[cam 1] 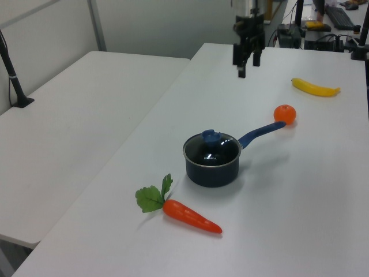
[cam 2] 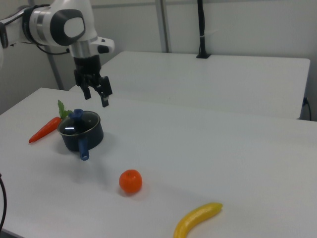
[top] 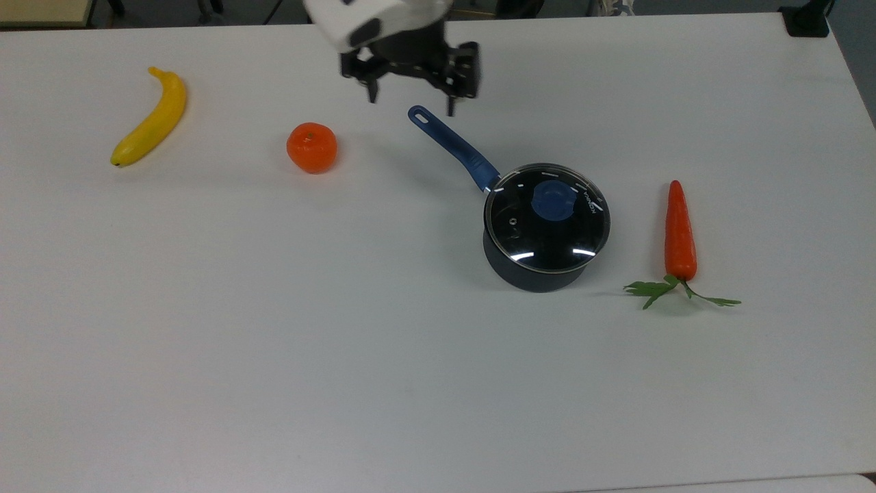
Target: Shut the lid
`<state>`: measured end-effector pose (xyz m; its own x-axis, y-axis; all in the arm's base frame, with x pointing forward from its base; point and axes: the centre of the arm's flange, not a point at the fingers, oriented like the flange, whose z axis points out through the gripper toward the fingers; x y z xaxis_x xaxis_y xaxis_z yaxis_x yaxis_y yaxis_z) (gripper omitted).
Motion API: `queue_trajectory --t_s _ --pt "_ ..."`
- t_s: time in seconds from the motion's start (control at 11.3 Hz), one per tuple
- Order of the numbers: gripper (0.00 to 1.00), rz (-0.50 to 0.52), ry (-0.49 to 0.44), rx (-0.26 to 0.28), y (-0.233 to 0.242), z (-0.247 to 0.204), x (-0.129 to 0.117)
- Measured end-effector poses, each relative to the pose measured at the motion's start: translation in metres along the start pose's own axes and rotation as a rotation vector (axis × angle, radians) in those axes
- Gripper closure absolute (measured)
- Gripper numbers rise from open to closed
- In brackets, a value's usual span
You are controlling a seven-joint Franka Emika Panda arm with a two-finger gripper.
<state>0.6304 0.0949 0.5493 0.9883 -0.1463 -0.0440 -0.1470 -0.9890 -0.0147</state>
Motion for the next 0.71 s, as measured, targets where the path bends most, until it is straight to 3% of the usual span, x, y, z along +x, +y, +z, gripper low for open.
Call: queue_trajectory --t_s 0.18,0.71 --pt "0.00 0.017 -0.028 -0.016 0.045 0.004 -0.012" --pt "0.00 0.085 -0.043 -0.006 0.104 -0.020 -0.039"
